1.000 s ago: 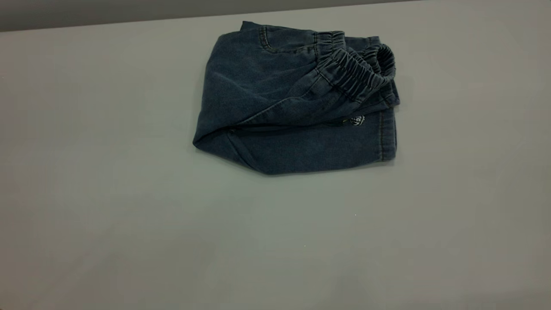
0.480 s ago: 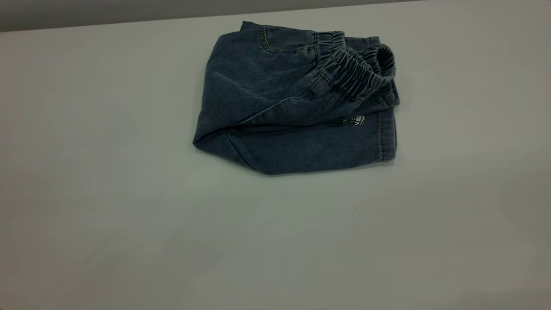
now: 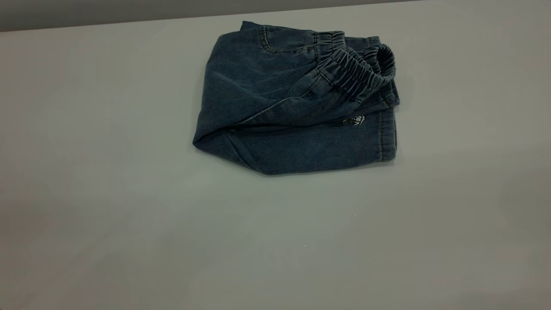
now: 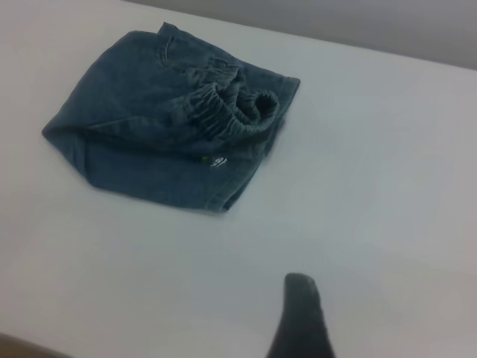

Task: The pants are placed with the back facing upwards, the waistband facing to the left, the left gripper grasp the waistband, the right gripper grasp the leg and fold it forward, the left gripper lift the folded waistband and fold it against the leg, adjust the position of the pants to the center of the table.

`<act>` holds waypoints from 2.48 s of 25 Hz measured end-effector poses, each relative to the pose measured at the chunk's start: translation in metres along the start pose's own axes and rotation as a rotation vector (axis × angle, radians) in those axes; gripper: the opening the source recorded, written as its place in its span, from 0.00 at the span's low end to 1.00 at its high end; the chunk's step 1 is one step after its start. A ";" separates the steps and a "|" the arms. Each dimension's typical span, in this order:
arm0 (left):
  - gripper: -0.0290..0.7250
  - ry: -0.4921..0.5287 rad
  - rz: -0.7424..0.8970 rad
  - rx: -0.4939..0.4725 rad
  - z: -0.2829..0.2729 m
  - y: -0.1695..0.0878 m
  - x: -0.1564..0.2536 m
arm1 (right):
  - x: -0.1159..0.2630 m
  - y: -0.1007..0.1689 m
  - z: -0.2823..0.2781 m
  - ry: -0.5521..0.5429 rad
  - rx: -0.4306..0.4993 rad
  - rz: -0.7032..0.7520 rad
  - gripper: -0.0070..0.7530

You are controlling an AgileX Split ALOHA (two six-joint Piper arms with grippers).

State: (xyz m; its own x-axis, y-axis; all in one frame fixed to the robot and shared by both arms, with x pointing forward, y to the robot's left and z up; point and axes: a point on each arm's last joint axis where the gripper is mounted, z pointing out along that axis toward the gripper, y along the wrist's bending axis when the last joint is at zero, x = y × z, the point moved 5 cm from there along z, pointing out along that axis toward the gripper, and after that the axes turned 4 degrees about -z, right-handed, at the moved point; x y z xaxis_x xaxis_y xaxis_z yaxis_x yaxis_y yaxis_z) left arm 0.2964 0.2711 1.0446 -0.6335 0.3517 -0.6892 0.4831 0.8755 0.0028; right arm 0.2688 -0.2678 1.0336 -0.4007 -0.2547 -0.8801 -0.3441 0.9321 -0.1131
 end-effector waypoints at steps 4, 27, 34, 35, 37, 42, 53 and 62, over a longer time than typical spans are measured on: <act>0.71 0.018 0.000 0.001 0.004 0.000 0.004 | -0.002 0.000 0.000 -0.011 0.001 0.002 0.61; 0.71 0.024 -0.031 0.068 0.036 -0.010 0.016 | -0.001 0.001 0.000 -0.007 -0.006 0.009 0.61; 0.71 0.009 -0.032 0.068 0.036 -0.010 0.014 | -0.001 0.001 0.000 -0.007 -0.006 0.011 0.61; 0.71 0.010 -0.032 0.068 0.036 -0.010 0.014 | -0.001 0.001 0.000 -0.007 -0.006 0.011 0.61; 0.71 0.010 -0.032 0.068 0.036 -0.010 0.014 | -0.001 0.001 0.000 -0.007 -0.006 0.011 0.61; 0.71 0.012 -0.031 0.068 0.036 -0.010 0.014 | -0.001 0.001 0.000 -0.007 -0.006 0.011 0.61; 0.71 -0.024 -0.176 -0.072 0.031 0.005 0.015 | -0.001 0.001 0.000 -0.007 -0.005 0.011 0.61; 0.71 -0.212 -0.386 -0.344 0.005 0.019 0.027 | -0.001 0.001 0.000 -0.007 -0.006 0.011 0.61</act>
State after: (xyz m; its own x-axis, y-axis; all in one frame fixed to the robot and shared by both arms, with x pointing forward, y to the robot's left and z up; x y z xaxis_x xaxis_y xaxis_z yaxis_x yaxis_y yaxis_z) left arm 0.2917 0.2957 1.0228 -0.5730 -0.0590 -0.8174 -0.0076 0.9977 -0.0667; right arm 0.2688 -0.2668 1.0346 -0.3984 -0.2425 -0.8845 -0.3446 0.9334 -0.1007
